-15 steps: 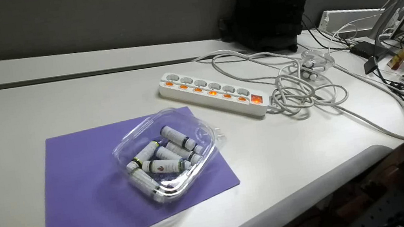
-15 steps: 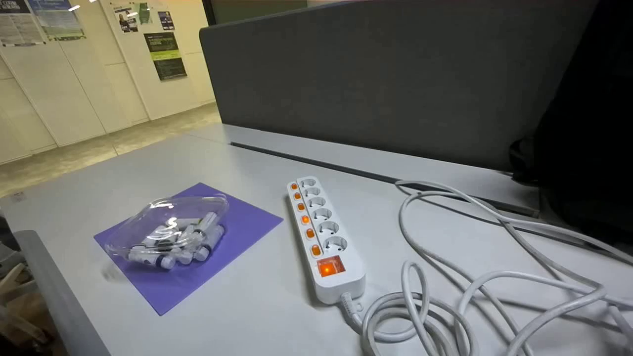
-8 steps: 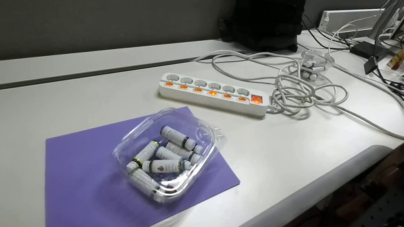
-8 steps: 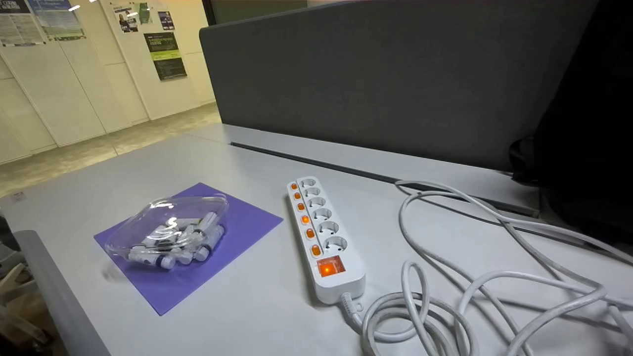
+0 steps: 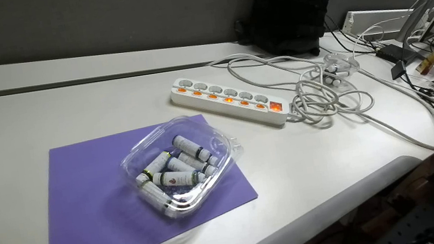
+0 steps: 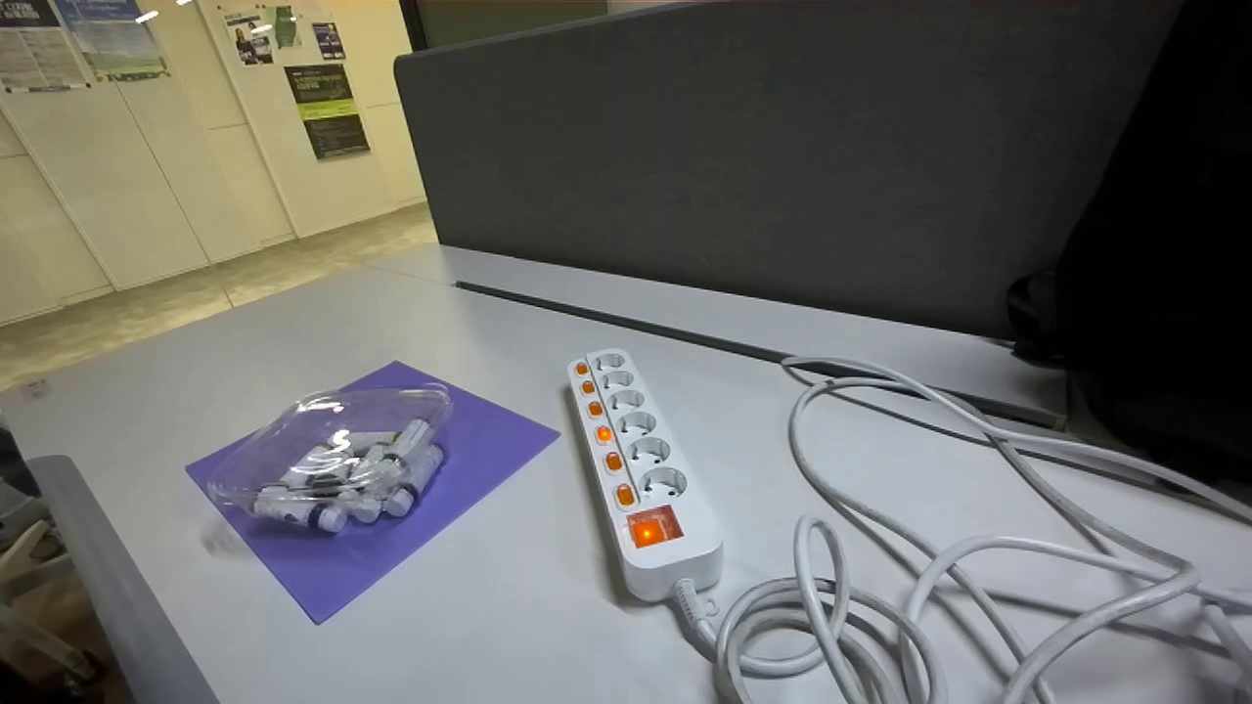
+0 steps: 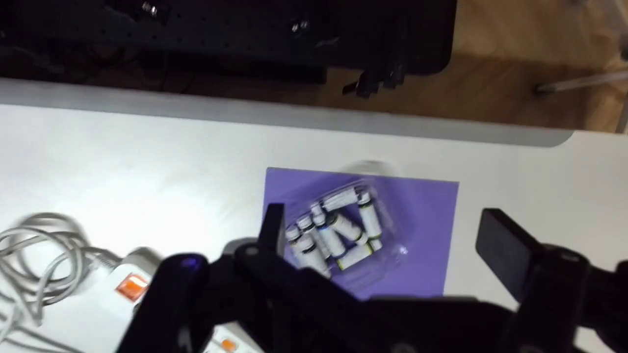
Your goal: Turn off the fourth switch on the extension cable
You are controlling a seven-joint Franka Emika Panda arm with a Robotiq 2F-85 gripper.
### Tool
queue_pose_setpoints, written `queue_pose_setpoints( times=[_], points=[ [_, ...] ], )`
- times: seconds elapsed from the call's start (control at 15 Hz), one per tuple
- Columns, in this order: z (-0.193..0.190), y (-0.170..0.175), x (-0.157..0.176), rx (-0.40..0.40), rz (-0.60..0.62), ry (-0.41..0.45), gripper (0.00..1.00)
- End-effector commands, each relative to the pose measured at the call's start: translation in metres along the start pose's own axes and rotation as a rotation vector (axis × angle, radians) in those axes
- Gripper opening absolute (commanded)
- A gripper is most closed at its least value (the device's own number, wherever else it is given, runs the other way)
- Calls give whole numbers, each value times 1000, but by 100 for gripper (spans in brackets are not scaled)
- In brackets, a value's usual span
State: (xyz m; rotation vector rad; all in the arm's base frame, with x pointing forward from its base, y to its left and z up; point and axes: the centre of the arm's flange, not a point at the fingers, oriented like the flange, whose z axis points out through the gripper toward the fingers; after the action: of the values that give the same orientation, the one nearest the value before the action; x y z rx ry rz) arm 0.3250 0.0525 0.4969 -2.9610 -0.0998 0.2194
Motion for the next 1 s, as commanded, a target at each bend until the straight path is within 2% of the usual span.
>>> queue_pose_setpoints(
  times=[0.0, 0.2, 0.4, 0.47, 0.53, 0.93],
  points=[
    [4, 43, 22, -52, 138, 143, 100],
    [9, 73, 42, -111, 215, 263, 100],
    [19, 95, 64, -146, 289, 341, 100],
    [24, 102, 73, -146, 309, 354, 75],
    [29, 107, 79, -146, 328, 363, 74],
    [75, 127, 127, -164, 389, 317, 31]
  ],
)
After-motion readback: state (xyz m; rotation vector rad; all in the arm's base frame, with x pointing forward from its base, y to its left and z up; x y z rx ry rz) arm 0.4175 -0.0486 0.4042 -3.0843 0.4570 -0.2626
